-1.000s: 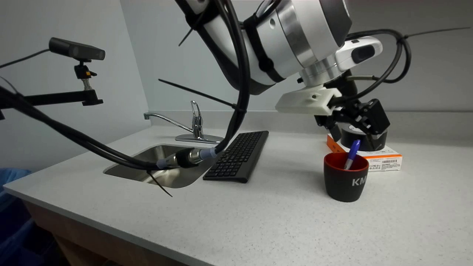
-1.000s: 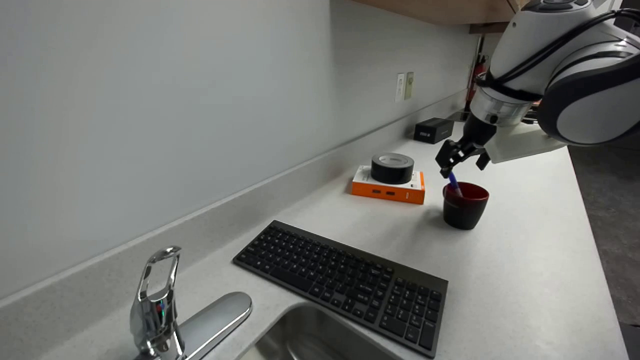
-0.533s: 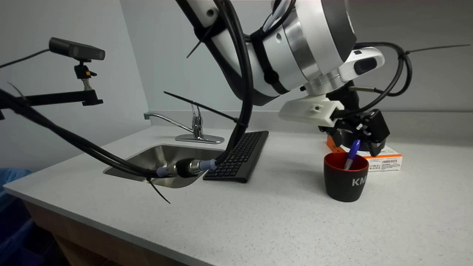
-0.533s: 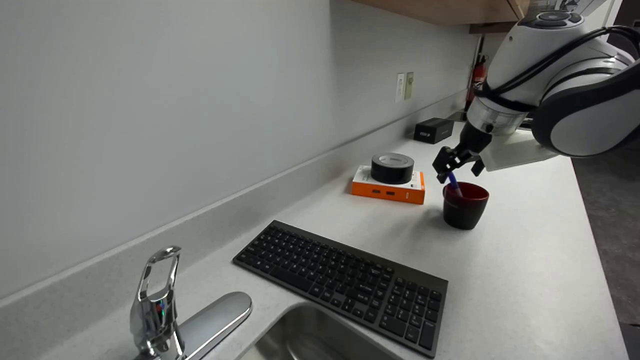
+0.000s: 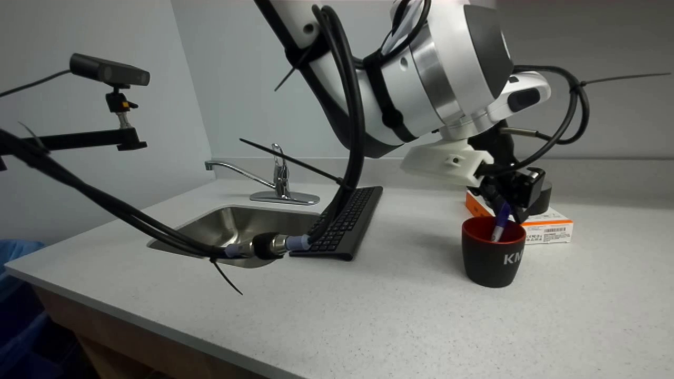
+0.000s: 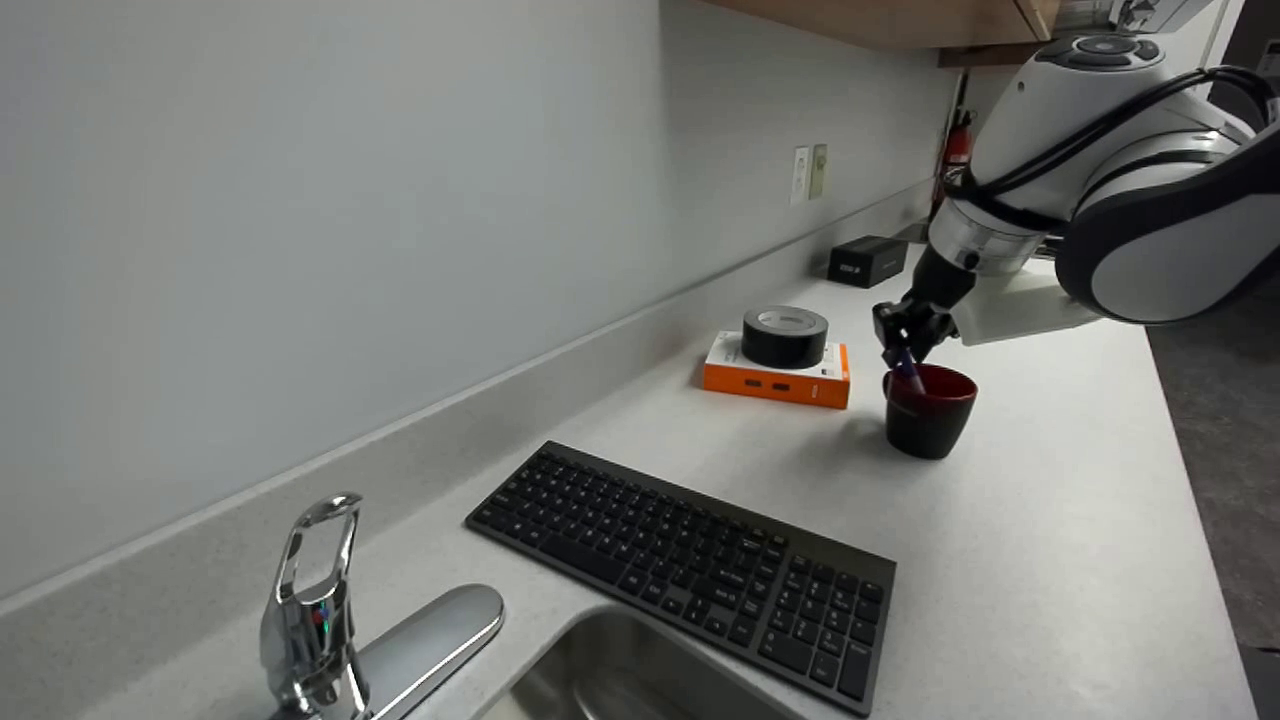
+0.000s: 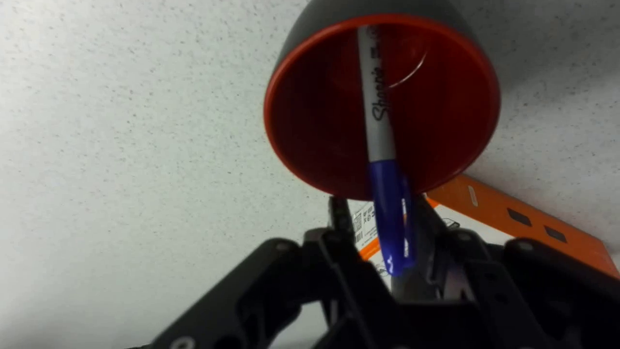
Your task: Remove the marker from the mug and put it on the table
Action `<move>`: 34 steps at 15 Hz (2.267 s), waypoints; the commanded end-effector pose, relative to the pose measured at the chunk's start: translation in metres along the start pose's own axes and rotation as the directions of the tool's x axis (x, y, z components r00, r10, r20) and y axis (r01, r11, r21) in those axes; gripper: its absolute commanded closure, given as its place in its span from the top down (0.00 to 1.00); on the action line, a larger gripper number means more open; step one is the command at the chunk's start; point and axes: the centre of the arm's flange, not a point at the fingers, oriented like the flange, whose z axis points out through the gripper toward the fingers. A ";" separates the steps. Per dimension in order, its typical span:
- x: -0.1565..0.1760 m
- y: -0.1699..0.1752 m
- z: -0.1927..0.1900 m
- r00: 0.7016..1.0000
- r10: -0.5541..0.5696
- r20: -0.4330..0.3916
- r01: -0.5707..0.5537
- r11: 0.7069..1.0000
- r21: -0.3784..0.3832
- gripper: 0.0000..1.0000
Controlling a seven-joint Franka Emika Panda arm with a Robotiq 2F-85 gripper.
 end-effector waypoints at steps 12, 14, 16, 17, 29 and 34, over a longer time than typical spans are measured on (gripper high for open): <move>0.009 0.000 -0.118 0.994 -0.056 -0.096 0.064 0.995 0.074 0.04; 0.014 -0.015 -0.125 0.996 -0.071 -0.055 0.076 0.993 0.094 0.04; 0.013 -0.039 -0.110 0.993 -0.115 0.023 0.112 0.988 0.107 0.04; 0.010 -0.052 -0.095 0.986 -0.142 0.086 0.131 0.985 0.113 0.04; -0.033 -0.097 -0.002 0.898 -0.231 0.374 0.222 0.973 0.069 0.42; -0.032 -0.097 -0.010 0.908 -0.238 0.345 0.228 0.971 0.070 0.79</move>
